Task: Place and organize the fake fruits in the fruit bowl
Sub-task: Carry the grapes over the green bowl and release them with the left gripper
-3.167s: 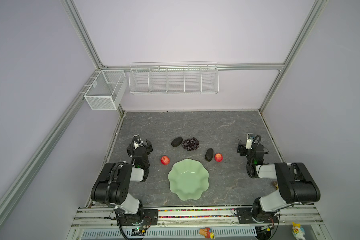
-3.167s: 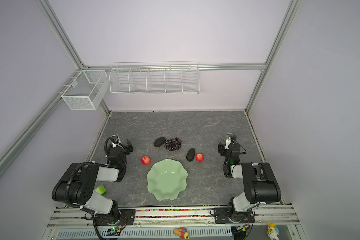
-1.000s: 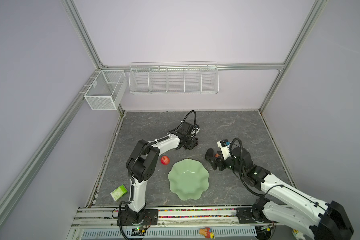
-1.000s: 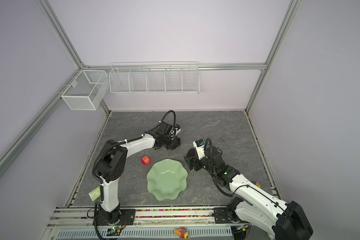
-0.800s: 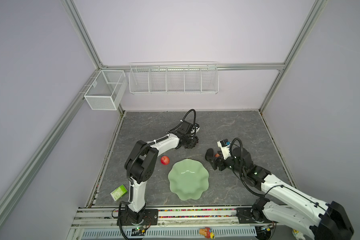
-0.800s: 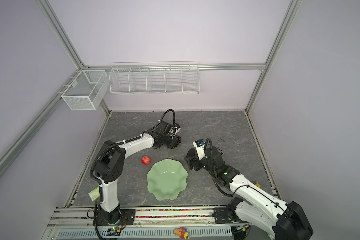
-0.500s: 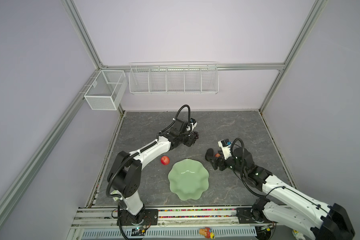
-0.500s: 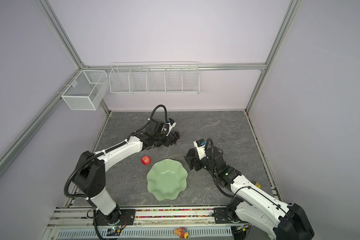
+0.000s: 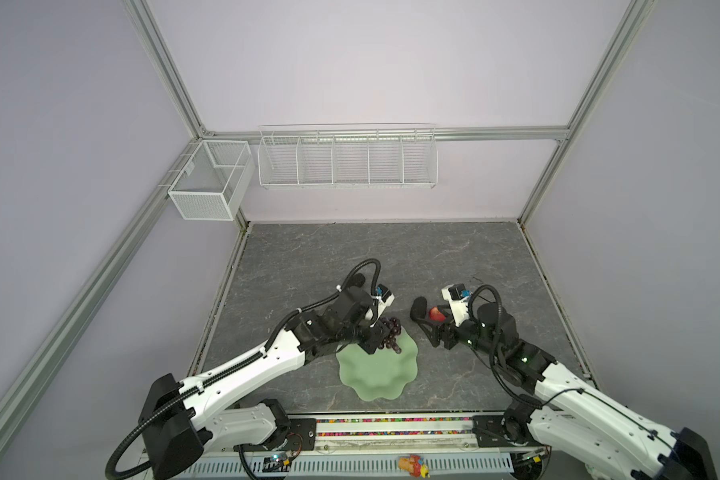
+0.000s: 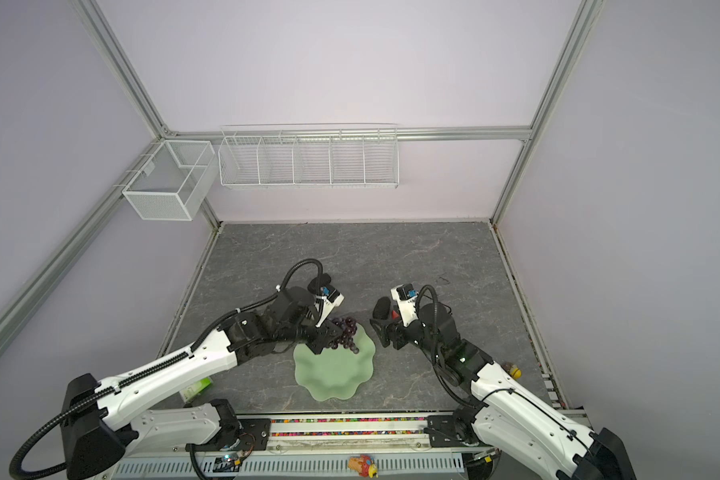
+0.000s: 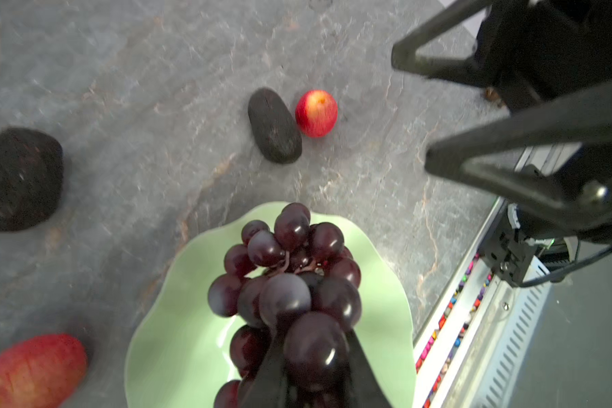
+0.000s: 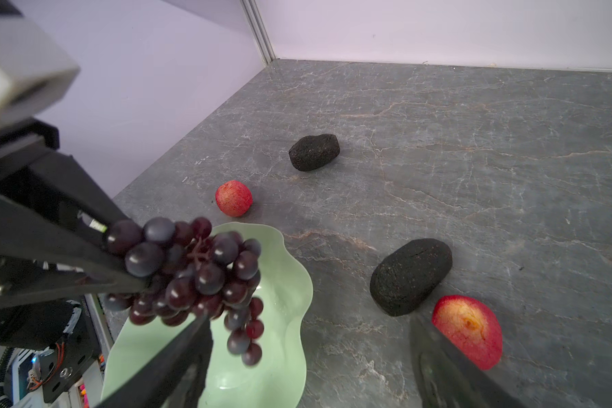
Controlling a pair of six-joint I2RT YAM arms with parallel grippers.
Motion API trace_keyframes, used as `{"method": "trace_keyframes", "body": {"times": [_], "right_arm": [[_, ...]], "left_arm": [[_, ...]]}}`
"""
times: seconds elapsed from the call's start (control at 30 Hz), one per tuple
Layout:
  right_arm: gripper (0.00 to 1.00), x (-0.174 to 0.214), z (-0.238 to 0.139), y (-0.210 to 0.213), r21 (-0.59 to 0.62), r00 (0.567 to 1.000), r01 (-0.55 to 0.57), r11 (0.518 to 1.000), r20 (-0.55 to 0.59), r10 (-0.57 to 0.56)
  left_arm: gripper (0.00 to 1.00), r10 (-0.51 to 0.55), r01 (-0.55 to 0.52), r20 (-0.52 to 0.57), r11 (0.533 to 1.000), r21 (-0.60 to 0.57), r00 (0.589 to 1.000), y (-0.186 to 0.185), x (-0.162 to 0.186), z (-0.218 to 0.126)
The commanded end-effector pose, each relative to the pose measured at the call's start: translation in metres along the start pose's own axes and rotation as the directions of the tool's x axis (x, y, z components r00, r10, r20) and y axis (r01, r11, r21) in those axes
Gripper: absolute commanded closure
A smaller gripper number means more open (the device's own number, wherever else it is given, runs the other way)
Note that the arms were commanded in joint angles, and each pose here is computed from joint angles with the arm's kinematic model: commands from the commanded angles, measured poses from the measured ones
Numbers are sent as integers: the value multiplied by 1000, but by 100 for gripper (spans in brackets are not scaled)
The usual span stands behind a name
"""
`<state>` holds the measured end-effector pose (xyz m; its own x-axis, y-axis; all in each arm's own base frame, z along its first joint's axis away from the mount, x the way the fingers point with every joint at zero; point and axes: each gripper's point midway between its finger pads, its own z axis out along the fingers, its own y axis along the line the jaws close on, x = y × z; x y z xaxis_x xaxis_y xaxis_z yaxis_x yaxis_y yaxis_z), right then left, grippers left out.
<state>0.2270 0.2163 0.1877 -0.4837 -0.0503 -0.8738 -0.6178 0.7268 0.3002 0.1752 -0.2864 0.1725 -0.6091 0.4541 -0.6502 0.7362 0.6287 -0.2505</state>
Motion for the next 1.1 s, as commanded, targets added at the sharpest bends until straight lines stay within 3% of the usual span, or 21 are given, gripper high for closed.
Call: {"method": "trace_keyframes", "body": {"times": [0.0,0.37,0.67,0.87,0.97,1.07], "right_arm": [[12,11,-6,1,-6,1000,-17,1000,-18,17],[12,13,-17,-3,21,1000,-4,1000,-13,4],[12,15,-9,-3,17,999,1,1000,-35,0],[12,25,10,10,-35,991,26,999,-127,-30],[12,26,13,8,-21,994,17,1000,-109,-19],[12,23,14,9,-20,994,20,1000,-103,-22]], "left_arm": [[80,-88,84,-65,995,-56,994,10,28,6],[66,-96,82,-180,993,-87,979,20,60,55],[44,-84,83,-115,996,-19,990,9,49,49],[41,-71,72,-109,997,5,992,6,49,48],[40,-52,50,-47,998,-23,998,8,32,34],[39,-49,68,114,984,-165,992,28,-4,5]]}}
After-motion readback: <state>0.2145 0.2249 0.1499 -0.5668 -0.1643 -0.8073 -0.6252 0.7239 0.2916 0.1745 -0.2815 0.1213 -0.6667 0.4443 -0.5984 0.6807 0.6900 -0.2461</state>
